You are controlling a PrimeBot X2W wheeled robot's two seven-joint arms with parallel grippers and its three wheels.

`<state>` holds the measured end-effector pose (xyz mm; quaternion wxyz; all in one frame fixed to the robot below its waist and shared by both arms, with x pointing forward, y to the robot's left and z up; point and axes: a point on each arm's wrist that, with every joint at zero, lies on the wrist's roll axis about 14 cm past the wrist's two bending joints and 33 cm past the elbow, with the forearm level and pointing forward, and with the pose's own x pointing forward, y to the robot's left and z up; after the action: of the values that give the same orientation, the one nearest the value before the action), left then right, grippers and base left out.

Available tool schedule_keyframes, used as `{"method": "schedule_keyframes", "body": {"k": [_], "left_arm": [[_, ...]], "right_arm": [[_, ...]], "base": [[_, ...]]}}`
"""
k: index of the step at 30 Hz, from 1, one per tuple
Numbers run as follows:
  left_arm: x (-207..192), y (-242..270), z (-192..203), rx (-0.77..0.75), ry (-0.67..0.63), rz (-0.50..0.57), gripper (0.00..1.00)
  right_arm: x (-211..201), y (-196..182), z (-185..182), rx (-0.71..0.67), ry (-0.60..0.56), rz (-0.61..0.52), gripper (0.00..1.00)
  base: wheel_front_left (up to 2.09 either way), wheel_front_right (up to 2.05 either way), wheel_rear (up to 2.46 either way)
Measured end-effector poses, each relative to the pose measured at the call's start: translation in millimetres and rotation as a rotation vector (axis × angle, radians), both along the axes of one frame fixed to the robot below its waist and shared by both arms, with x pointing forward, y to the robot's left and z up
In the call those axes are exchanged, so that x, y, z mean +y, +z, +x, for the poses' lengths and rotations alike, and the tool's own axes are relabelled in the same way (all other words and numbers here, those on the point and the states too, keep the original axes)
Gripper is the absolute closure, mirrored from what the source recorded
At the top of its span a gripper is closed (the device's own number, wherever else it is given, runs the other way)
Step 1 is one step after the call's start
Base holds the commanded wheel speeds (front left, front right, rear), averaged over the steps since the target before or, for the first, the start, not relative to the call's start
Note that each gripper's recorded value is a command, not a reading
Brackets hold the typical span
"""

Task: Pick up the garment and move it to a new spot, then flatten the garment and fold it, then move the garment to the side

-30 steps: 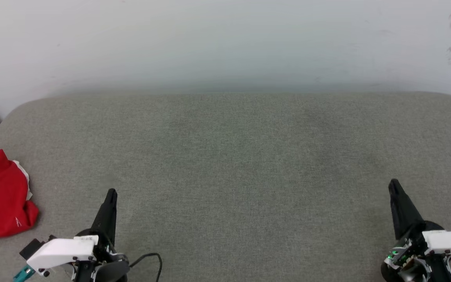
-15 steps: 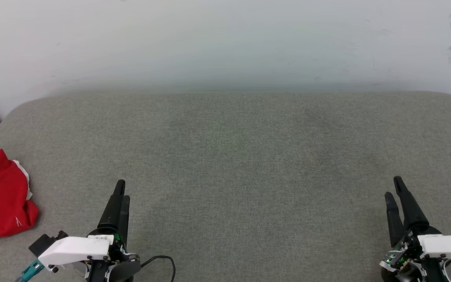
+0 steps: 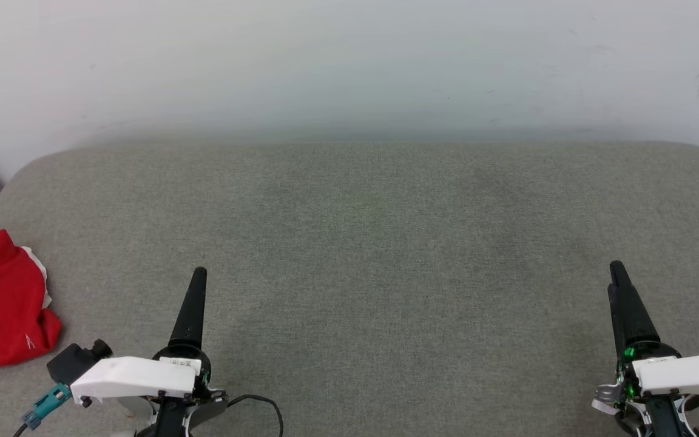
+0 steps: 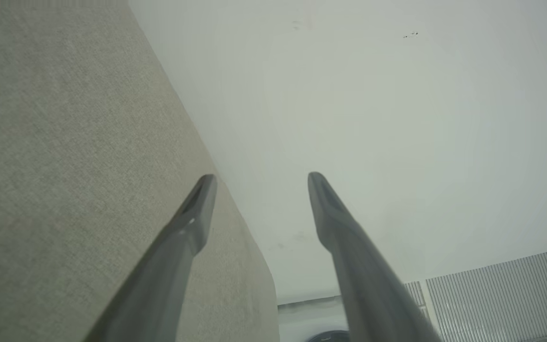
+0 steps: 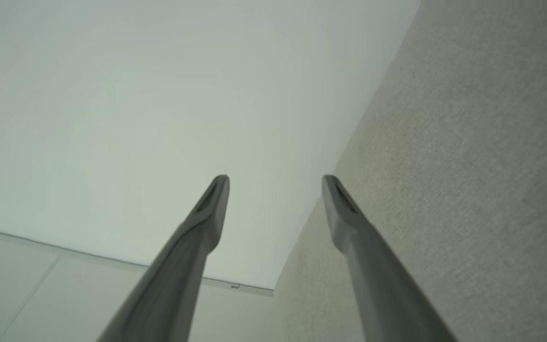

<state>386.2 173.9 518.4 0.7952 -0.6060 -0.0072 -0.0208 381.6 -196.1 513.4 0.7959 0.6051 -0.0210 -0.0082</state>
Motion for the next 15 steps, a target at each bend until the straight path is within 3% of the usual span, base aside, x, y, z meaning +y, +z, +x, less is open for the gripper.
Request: {"method": "schedule_keyframes", "body": {"k": [15], "left_arm": [[-5.1, 13.5, 0.1, -0.060, 0.007, 0.351, 0.00]], "right_arm": [[7.8, 12.3, -2.1, -0.036, 0.009, -0.388, 0.00]], "base": [[0.00, 0.00, 0.00]]}}
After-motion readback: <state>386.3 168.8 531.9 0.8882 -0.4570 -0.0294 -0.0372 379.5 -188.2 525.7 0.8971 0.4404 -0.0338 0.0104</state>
